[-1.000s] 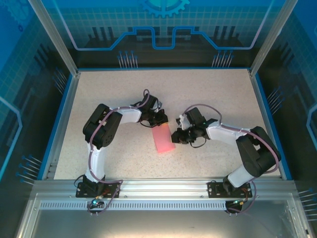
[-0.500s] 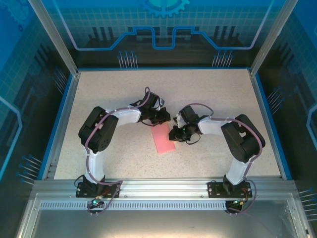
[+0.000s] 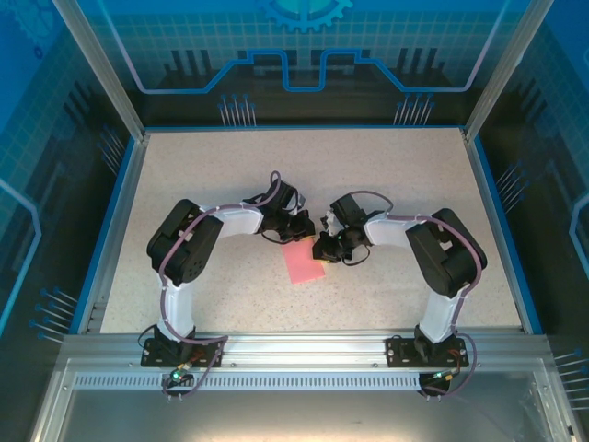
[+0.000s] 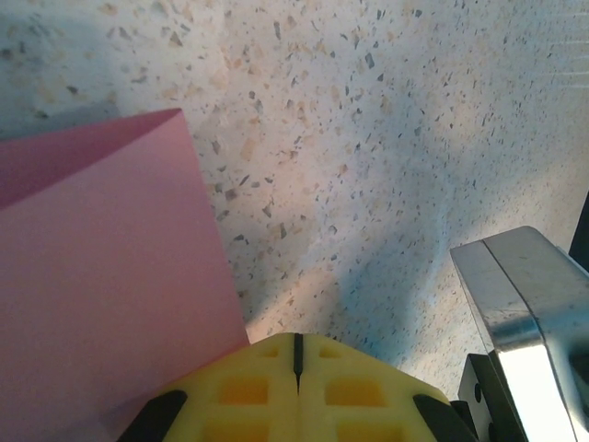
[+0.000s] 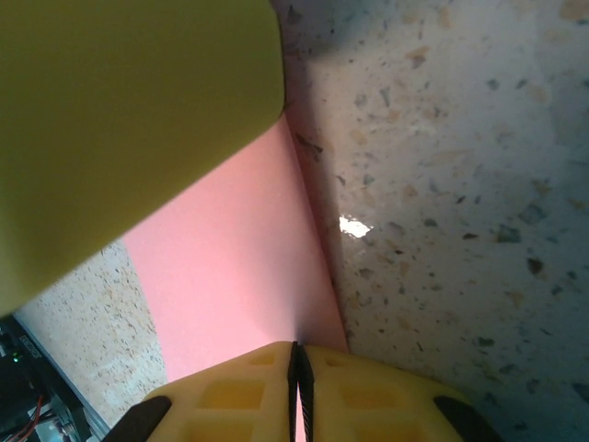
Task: Fold a paper plane with a square sheet of paper (pick it up from the middle)
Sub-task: First fold in half a square sheet of paper at the center of the table.
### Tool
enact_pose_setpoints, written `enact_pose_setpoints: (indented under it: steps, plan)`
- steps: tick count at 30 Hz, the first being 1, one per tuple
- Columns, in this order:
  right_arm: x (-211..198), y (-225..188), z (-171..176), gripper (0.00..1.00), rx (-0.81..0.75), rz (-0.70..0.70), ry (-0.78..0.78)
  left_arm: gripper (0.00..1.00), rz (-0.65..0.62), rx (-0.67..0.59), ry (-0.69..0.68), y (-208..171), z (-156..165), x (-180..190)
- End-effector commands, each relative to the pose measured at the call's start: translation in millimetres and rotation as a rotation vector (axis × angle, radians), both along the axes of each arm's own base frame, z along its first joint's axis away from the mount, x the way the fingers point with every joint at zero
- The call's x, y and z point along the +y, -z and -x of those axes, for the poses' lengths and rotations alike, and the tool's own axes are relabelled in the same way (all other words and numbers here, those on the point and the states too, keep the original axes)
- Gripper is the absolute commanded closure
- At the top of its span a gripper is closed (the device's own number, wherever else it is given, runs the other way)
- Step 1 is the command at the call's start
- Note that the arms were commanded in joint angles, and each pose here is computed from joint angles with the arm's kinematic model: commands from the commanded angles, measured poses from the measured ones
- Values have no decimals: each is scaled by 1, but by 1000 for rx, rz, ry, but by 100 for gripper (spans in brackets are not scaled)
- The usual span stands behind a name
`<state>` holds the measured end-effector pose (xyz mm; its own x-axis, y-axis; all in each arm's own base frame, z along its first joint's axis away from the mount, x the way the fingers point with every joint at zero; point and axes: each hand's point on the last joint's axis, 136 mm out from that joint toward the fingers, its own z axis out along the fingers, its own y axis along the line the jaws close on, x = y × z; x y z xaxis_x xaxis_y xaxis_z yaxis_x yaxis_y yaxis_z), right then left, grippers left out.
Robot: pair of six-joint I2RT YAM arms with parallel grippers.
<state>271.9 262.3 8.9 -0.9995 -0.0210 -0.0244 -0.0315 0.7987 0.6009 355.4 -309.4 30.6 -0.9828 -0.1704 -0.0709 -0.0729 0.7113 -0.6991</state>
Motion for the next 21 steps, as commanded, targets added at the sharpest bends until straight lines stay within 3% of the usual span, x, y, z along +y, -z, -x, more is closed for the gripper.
enact_pose_setpoints:
  steps: [1,11,21]
  plan:
    - [-18,29,14,87,68,141,22,93,-53,12,30,14,9,5]
    - [-23,31,28,86,91,175,-15,93,-134,-44,5,33,-12,28]
    - [-32,38,64,86,160,172,-77,93,-157,-84,-20,34,-44,44]
